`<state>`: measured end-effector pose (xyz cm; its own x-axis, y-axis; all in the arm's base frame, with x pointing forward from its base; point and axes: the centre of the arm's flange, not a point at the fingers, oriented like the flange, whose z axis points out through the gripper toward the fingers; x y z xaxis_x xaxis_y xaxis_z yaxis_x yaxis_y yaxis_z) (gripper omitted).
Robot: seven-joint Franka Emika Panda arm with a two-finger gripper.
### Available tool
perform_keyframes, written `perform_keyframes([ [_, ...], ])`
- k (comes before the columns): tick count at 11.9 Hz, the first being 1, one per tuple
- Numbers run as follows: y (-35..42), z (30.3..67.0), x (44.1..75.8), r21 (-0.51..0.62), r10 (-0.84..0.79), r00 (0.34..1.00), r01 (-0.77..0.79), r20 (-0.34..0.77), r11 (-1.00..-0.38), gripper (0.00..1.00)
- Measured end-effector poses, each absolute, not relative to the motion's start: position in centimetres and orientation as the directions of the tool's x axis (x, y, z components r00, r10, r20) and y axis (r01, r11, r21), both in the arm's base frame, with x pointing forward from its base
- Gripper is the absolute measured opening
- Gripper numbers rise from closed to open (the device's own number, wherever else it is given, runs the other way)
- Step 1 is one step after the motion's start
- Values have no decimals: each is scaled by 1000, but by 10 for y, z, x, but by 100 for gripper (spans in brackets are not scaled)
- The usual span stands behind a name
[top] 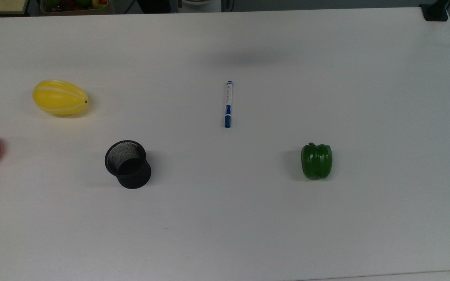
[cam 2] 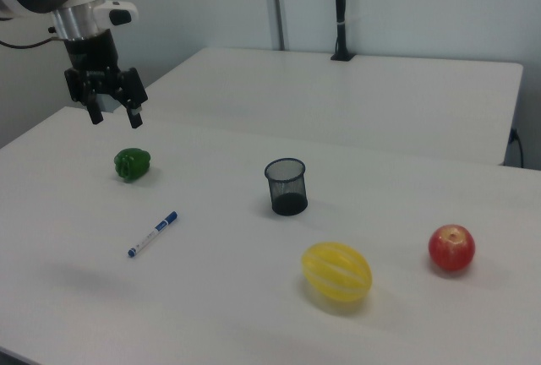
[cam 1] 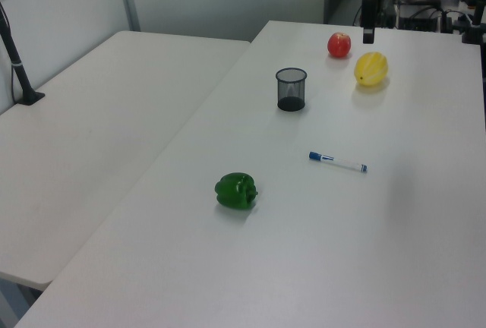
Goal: Place marker
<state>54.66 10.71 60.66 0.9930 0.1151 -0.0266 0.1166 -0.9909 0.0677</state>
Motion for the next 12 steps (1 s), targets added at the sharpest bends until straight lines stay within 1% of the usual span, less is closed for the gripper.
perform_keyframes([
  [4,114,603,550,26,108,994,109,-18,-994,100],
  [6,116,590,560,21,108,994,108,-8,-994,100],
  [8,118,557,576,15,109,994,109,1,-994,100],
  [10,124,520,586,12,110,994,110,-20,-994,100],
  [12,135,484,593,13,69,997,69,-27,-998,100],
])
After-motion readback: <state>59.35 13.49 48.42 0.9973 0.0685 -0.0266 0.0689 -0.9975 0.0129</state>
